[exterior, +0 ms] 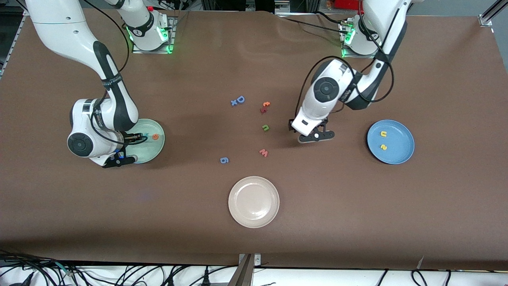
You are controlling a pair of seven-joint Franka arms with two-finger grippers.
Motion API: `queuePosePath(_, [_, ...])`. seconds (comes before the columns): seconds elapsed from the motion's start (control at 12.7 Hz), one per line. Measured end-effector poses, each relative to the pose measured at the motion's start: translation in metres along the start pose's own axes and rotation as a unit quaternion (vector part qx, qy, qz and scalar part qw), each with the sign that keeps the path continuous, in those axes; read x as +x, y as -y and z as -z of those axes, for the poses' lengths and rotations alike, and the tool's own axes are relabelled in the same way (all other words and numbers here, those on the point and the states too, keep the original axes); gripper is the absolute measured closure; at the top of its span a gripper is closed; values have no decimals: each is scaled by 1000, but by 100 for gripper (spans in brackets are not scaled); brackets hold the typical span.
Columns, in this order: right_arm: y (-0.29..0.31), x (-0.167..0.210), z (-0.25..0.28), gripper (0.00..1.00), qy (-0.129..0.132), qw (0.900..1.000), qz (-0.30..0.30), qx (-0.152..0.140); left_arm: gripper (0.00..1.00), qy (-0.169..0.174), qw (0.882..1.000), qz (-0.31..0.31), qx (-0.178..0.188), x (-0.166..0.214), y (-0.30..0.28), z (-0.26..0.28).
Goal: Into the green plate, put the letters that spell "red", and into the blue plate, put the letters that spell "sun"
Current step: 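Drop the l on the green plate while the left gripper reaches the green u, then return the right arm to rest while the left gripper grasps the green u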
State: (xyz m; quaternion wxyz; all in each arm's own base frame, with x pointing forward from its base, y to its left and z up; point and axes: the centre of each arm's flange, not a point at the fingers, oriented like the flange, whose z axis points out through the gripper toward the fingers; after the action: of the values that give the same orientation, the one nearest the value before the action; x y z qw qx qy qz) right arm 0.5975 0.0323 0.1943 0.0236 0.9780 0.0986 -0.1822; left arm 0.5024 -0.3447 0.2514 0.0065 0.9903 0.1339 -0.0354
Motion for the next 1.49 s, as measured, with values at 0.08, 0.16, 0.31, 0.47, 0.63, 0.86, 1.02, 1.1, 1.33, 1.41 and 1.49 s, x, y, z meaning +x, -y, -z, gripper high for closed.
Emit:
queuePosePath(0.08, [2, 2, 8, 15, -4, 1000, 2, 0, 20, -1, 999, 35, -2, -6, -12, -1])
queuePosePath(0.16, [6, 3, 19, 6, -5, 1000, 5, 0, 20, -1, 997, 72, -4, -10, -22, -3])
queuePosePath(0.31, [10, 4, 49, 0, 1, 1000, 9, 2, 20, 0, 990, 142, -11, -13, -41, -6])
queuePosePath(0.47, [11, -1, 93, 0, 18, 1000, 10, 6, 20, 2, 981, 191, -16, -21, -65, -13])
queuePosePath(0.63, [12, -8, 136, 0, 23, 1000, 10, 8, 20, 5, 976, 218, -18, -31, -85, -22])
queuePosePath(0.86, [12, -17, 173, 0, 9, 1000, 10, 8, 20, 11, 974, 224, -11, -43, -101, -42])
queuePosePath(1.02, [12, -24, 190, 0, -4, 1000, 11, 7, 22, 14, 975, 224, -8, -45, -102, -55])
queuePosePath(1.1, [12, -31, 205, 0, -15, 1000, 11, 8, 22, 14, 974, 224, -10, -44, -103, -58])
queuePosePath(1.33, [10, -79, 268, 0, -60, 998, 9, 11, 22, 15, 975, 224, -7, -45, -104, -66])
queuePosePath(1.41, [6, -102, 289, 0, -78, 997, 4, 15, 22, 16, 975, 223, -6, -46, -104, -68])
queuePosePath(1.49, [2, -125, 306, 0, -92, 995, -10, 21, 22, 17, 975, 222, -4, -48, -104, -70])
